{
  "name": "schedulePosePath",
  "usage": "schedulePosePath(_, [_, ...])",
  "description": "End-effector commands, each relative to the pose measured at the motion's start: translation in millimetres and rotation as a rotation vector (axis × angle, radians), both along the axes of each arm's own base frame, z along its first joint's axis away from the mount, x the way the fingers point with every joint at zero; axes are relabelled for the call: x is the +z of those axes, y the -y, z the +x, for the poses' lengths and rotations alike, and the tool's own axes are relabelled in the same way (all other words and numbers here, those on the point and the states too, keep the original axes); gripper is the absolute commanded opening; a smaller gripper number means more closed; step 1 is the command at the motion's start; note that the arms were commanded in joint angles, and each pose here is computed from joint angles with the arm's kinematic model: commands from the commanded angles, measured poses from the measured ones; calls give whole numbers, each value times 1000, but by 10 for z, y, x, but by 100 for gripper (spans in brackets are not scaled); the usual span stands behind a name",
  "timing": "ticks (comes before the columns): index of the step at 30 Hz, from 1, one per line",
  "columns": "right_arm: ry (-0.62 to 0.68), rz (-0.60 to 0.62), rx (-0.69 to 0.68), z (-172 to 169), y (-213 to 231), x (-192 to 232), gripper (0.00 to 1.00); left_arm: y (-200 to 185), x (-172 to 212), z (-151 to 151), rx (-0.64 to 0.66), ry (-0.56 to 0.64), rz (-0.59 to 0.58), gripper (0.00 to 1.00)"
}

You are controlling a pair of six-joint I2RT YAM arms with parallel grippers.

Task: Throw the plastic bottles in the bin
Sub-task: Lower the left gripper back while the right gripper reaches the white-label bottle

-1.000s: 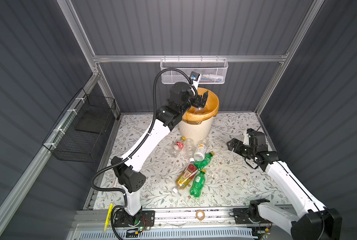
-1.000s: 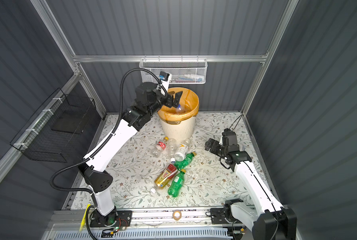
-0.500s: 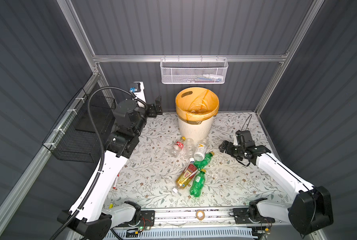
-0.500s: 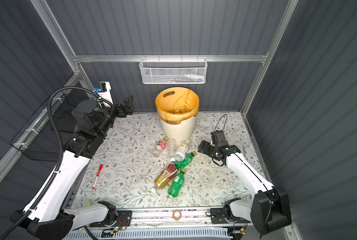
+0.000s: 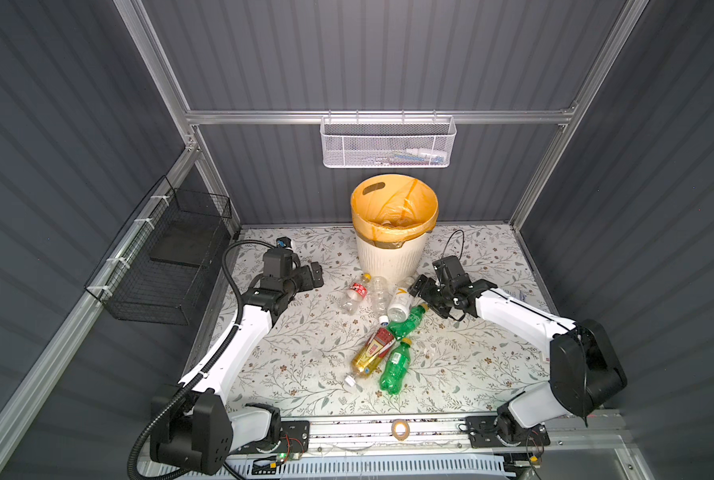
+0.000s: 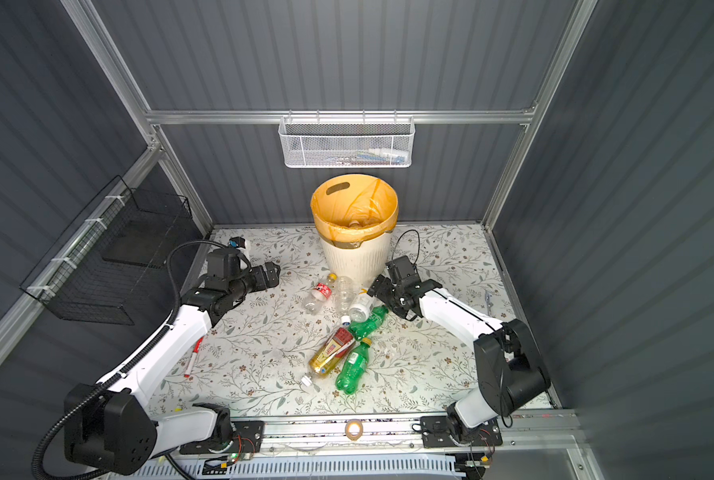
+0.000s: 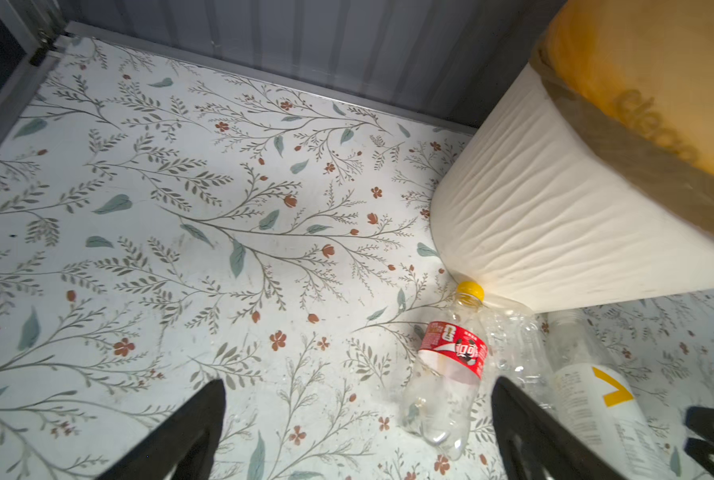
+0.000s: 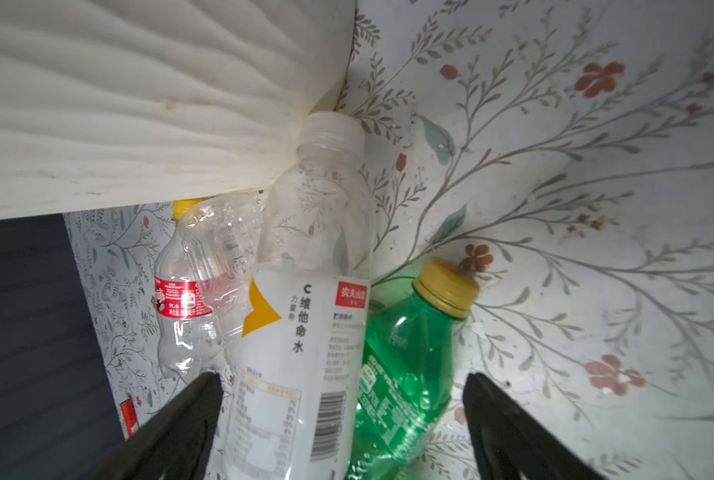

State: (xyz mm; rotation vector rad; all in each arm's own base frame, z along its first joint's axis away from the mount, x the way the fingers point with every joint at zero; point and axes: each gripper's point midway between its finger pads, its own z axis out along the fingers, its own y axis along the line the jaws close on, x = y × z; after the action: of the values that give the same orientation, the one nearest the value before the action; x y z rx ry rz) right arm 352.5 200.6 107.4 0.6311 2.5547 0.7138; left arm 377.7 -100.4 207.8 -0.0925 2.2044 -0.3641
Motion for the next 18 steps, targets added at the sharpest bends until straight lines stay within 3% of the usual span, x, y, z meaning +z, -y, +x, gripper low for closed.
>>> schedulePosePath(1, [29,99,-27,183,-192,149,93,80,-22,-27,-18,13,-68,99])
schedulePosePath(18, [-52,102,-23,299,-328,-182,93,63,-263,-45,-3,-51,-59,100])
